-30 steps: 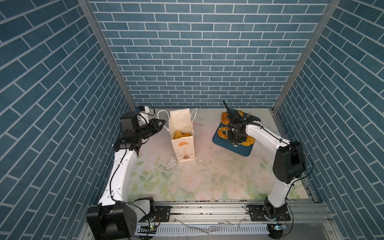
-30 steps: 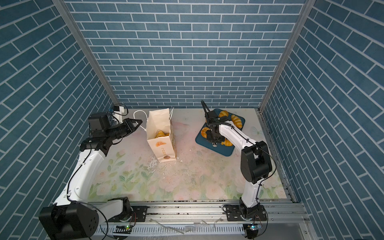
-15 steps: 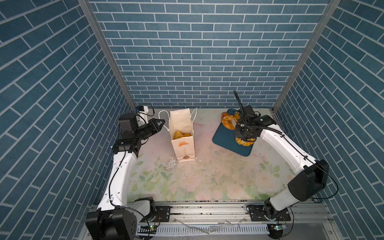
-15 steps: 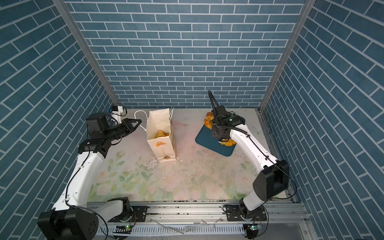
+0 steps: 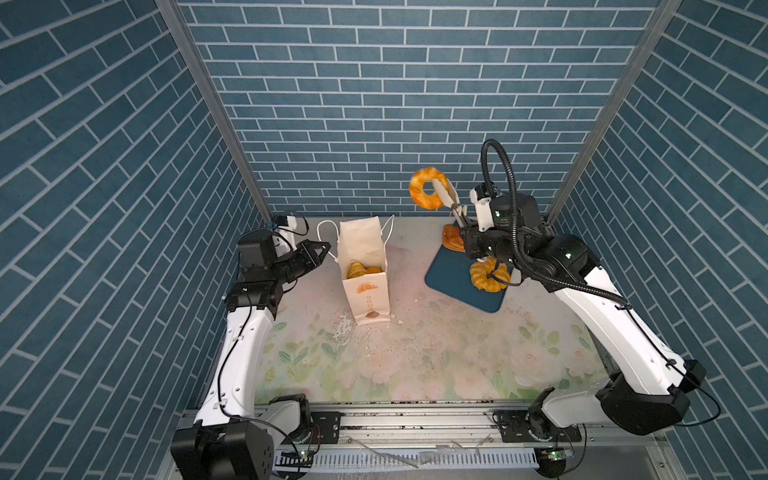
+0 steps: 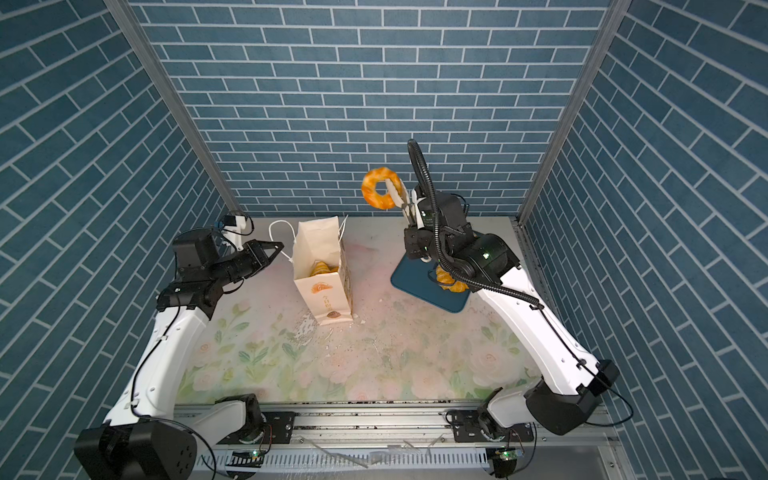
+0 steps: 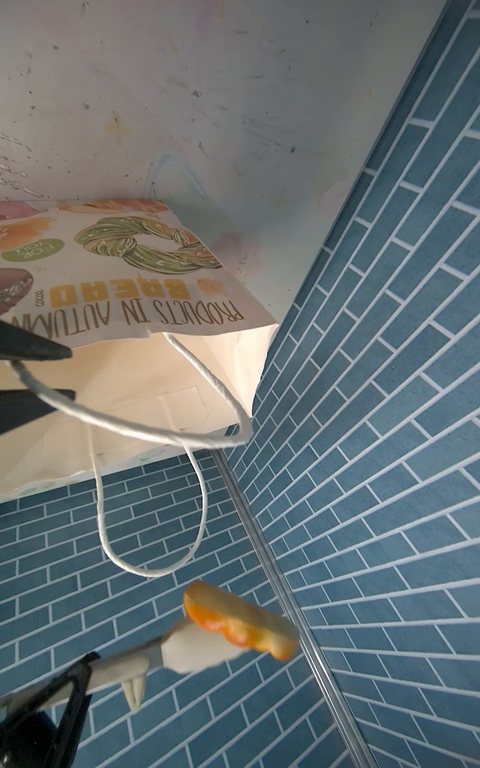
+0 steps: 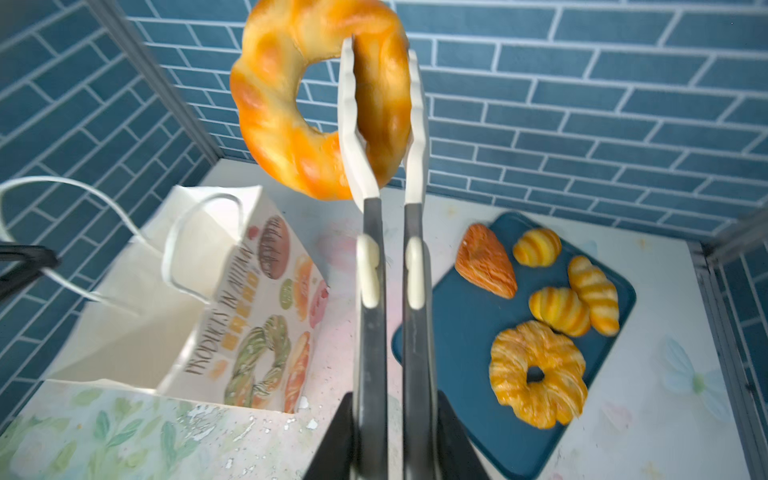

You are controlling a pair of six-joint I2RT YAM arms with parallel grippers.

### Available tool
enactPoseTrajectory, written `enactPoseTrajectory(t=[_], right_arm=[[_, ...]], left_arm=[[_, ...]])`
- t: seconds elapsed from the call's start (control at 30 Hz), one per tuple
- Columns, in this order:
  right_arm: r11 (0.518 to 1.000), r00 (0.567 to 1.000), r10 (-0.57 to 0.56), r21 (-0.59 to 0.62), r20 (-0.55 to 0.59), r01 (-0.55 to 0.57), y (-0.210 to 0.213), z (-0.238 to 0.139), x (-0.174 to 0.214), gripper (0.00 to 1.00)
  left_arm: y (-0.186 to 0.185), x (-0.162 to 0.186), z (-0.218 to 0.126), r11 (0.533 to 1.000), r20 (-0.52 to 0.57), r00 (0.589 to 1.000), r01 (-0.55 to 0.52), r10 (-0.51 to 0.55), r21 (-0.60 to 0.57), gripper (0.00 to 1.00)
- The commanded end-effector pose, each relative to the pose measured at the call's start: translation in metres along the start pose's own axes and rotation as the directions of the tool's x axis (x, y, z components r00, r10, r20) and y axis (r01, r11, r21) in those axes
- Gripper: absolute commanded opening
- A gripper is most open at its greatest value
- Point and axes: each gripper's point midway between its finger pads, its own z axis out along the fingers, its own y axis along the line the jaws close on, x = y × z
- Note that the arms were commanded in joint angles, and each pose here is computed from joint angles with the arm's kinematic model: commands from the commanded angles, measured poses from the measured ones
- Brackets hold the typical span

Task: Place the fake bread into the paper bag
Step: 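Lift the orange ring bun in the tongs off the tray, then carry the bun over the paper bag and open the tongs to drop it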

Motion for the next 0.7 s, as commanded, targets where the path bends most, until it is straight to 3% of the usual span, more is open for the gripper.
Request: enactPoseTrajectory(t=[0.0, 0.27, 0.47, 0.67], right_arm=[[0.986, 0.979, -0.152, -0.054, 0.136, 0.160, 0.043, 0.003, -0.042, 0.16], [0.921, 0.924, -0.352, -0.119, 0.151, 0.371, 0.115, 0.017, -0.039, 0.16], [0.889, 0.893, -0.441, -0.094, 0.087, 0.448, 0.127, 0.030, -0.014, 0.17], [0.888, 0.893, -0.448, -0.097, 0.050, 0.450, 0.125, 0.032, 0.006, 0.17]], left_arm=[[-0.003, 0.001, -0.005, 1.000, 0.010, 1.000, 0.002, -0.002, 0.005, 0.16], [-0.001, 0.006, -0.010, 1.000, 0.013, 1.000, 0.004, -0.004, -0.009, 0.11], [-0.002, 0.008, -0.011, 1.000, 0.003, 1.000, 0.002, -0.002, -0.008, 0.09], [-0.002, 0.009, -0.012, 1.000, -0.005, 1.000, -0.005, 0.005, -0.016, 0.09]])
